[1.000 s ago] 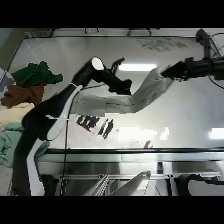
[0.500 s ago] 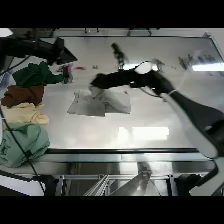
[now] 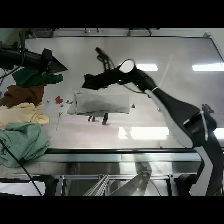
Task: Fold the shirts.
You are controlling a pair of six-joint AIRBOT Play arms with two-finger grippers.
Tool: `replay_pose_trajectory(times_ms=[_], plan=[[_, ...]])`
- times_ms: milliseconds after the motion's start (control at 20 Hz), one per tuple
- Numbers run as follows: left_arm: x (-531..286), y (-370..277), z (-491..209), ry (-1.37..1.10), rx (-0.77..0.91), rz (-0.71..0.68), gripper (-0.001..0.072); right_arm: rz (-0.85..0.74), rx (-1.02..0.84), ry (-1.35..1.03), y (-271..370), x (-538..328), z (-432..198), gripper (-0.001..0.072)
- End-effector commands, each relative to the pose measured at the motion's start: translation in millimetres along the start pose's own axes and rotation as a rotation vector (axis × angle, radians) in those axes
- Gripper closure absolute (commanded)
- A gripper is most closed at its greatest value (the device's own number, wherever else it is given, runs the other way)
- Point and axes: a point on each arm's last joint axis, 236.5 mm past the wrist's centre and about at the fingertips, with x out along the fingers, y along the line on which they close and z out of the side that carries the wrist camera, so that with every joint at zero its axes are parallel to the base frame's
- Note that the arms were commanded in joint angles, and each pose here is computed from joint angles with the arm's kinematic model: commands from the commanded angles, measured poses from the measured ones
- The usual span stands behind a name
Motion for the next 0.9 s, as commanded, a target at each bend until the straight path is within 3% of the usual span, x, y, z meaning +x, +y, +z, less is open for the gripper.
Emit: replay_pose_trajectory(times_ms=[0, 200, 250, 300, 350, 600, 850], plan=[[15.2, 8.1, -21.6, 0.06, 0.005, -0.016, 0.0703, -0.41, 0.09, 0.191, -89.1, -106.7, -30.2, 0.0699], [29.9, 20.1, -50.8, 0.14, -0.05, -0.037, 0.0704, -0.575, 0.277, 0.165, -155.8, -186.6, -50.5, 0.0682], [32.2, 21.4, -55.1, 0.151, -0.061, -0.042, 0.0704, -0.585, 0.368, 0.175, -175.7, -193.5, -63.8, 0.0484], [34.1, 17.8, -55.9, 0.149, -0.073, -0.067, 0.0704, -0.586, 0.426, 0.194, -192.0, -195.7, -77.1, 0.0195], [35.3, 10.0, -54.1, 0.138, -0.073, -0.108, 0.0704, -0.577, 0.477, 0.219, -205.6, -193.9, -91.3, 0.0055], [26.4, -38.5, -36.7, 0.071, -0.071, -0.323, 0.0704, -0.353, 0.476, 0.295, -214.0, -133.1, -116.1, 0.0056], [20.2, -55.7, -30.3, 0.048, -0.08, -0.401, 0.0704, -0.093, 0.459, 0.299, -173.5, -54.6, -118.0, 0.0056]])
